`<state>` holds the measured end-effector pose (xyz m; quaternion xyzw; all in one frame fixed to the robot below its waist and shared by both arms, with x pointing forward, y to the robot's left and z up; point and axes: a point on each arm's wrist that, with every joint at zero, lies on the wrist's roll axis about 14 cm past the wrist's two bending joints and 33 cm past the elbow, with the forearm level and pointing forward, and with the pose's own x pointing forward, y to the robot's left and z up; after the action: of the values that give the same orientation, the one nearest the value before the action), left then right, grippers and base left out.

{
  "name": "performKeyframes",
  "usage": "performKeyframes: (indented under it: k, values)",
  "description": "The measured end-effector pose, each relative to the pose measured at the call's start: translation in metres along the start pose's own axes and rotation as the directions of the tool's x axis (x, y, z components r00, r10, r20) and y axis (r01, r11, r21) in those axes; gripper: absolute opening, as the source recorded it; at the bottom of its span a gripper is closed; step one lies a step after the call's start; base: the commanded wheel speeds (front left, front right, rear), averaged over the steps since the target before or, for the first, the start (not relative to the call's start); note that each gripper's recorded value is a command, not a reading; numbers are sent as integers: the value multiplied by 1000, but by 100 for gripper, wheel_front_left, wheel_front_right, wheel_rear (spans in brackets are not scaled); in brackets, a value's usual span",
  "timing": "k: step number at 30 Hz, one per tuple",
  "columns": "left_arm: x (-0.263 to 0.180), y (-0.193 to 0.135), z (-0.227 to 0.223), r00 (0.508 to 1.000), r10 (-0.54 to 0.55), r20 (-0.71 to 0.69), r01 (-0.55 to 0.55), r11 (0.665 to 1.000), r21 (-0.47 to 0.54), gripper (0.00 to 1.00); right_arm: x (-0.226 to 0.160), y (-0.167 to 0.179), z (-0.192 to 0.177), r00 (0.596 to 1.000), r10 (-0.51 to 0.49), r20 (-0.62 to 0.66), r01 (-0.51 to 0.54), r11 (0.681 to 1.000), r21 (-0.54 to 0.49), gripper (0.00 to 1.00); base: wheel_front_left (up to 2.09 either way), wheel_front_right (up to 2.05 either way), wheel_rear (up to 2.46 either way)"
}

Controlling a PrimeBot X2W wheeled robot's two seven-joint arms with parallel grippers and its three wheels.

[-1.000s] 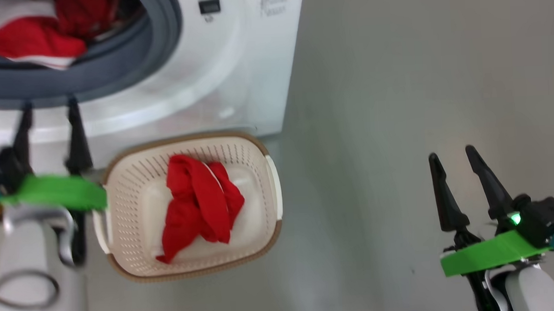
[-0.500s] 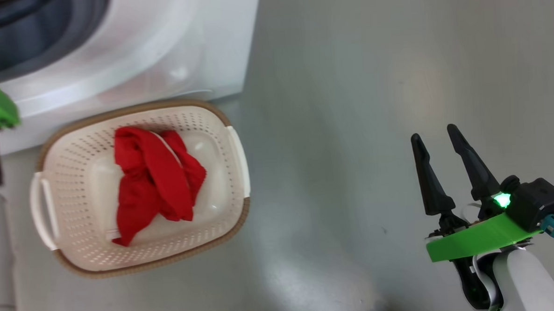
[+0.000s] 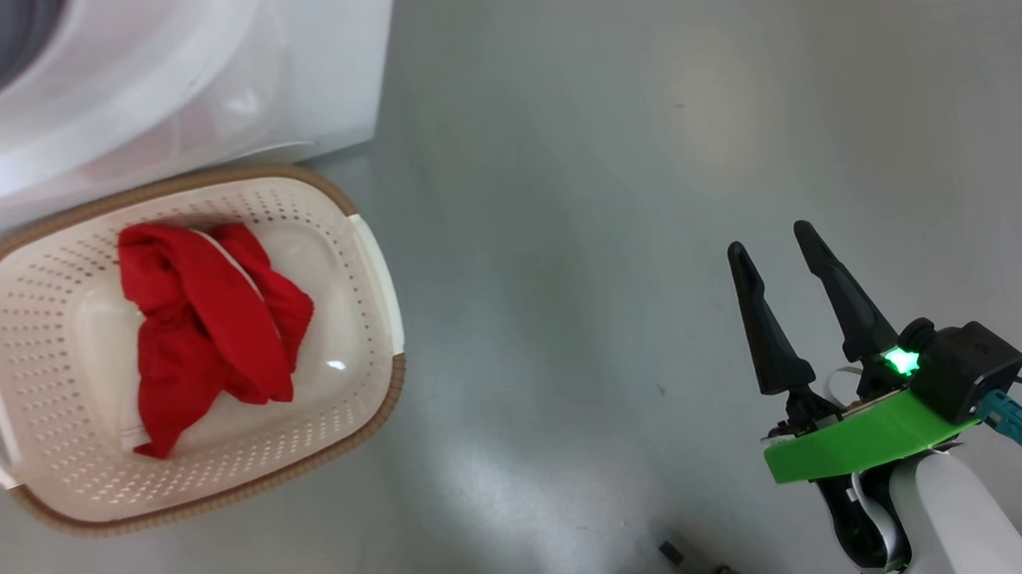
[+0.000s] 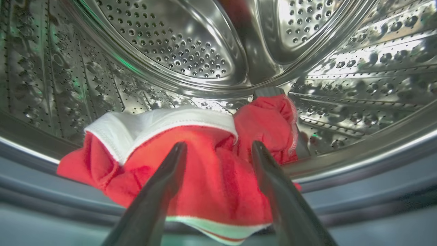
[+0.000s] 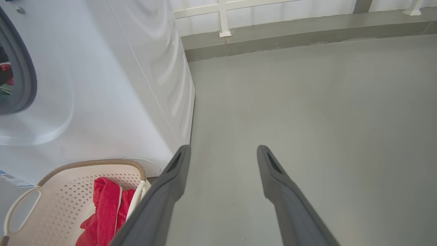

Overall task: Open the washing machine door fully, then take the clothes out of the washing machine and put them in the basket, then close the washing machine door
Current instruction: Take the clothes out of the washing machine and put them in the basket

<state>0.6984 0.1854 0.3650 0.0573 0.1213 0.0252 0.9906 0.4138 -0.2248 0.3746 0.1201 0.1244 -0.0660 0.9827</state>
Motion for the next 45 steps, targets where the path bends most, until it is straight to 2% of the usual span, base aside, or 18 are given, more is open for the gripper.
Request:
performKeyframes:
  k: [5, 13, 14, 15, 19, 20, 29, 37, 45]
  values:
    - [6, 7, -18, 997, 27, -72, -23, 998, 51, 100, 2, -3, 4, 1000, -8, 10, 8, 1000, -3, 100, 0, 0, 0]
    - [14, 4, -12, 998, 18, -67, -13, 997, 79, 100, 2, -6, 2, 1000, -15, 4, 16, 1000, -6, 100, 0, 0, 0]
    - [15, 4, -12, 998, 18, -67, -13, 997, 80, 86, 2, -6, 2, 1000, -15, 4, 15, 1000, -4, 100, 0, 0, 0]
    - [14, 4, -11, 997, 17, -69, -11, 997, 82, 49, 2, -6, 2, 1000, -16, 5, 16, 1000, 0, 100, 0, 0, 0]
    - [14, 3, -12, 997, 14, -78, -7, 996, 88, 13, 2, -5, 3, 1000, -13, 7, 13, 1000, 4, 100, 0, 0, 0]
    - [14, 3, -11, 997, 13, -77, -6, 996, 91, 0, 2, -4, 3, 1000, -12, 8, 12, 1000, 4, 100, 0, 0, 0]
    - [9, 3, -2, 998, 6, -60, -1, 997, 73, 0, 4, -2, 5, 1000, -4, 17, 4, 1000, 8, 100, 0, 0, 0]
    - [-9, 1, 28, 998, 13, 59, -4, 989, -150, 0, 6, 3, 16, 999, 10, 49, -10, 1000, 2, 100, 0, 0, 0]
    - [-48, 7, 34, 992, 4, 127, 32, 959, -280, 0, 9, 16, 28, 995, 50, 85, -50, 999, 0, 100, 0, 0, 0]
